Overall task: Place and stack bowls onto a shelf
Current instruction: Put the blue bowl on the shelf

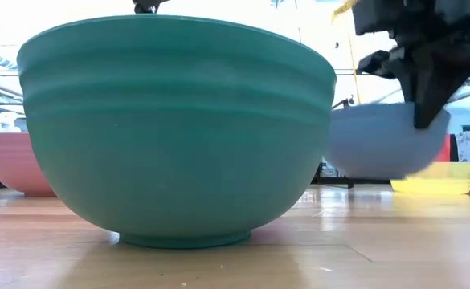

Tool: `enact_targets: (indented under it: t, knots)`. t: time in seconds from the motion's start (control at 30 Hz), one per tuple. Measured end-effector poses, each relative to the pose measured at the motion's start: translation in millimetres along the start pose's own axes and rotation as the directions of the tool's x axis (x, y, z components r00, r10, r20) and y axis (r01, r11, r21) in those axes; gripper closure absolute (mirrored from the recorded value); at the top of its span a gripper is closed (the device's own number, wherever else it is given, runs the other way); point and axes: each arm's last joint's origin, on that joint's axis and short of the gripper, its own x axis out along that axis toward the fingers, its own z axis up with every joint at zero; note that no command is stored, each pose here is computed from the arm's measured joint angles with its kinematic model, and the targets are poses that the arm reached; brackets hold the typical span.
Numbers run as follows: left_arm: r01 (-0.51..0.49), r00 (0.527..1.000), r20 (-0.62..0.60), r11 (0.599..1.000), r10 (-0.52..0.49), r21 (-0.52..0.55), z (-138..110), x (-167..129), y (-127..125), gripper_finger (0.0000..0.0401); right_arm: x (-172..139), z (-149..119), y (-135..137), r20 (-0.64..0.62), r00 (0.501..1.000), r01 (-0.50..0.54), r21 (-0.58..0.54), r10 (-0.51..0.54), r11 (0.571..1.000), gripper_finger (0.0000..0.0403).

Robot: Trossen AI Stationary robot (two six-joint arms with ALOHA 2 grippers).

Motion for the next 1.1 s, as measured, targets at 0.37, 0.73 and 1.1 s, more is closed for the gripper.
enact_targets:
  t: [0.37, 0.73, 1.1]
  knots:
    - [0.113, 0.993, -0.035, 0.993, -0.112, 0.031, 15.0, -0.3, 0.9, 0.0227, -32.3, 26.3, -5.2, 0.120, 0.992, -0.023, -0.202, 0.048, 0.979, 0.0402]
    - [0.212, 0.957, -0.239, 0.956, -0.162, 0.202, 43.4, 37.8, -10.2, 0.0196, -58.7, 46.7, -19.9, 0.208, 0.965, -0.064, -0.407, 0.160, 0.911, 0.0402]
    - [0.484, 0.857, -0.346, 0.827, -0.382, 0.285, 40.2, 82.3, -28.1, 0.0234, -64.9, 59.5, -14.2, 0.295, 0.864, -0.184, -0.570, 0.408, 0.801, 0.0403]
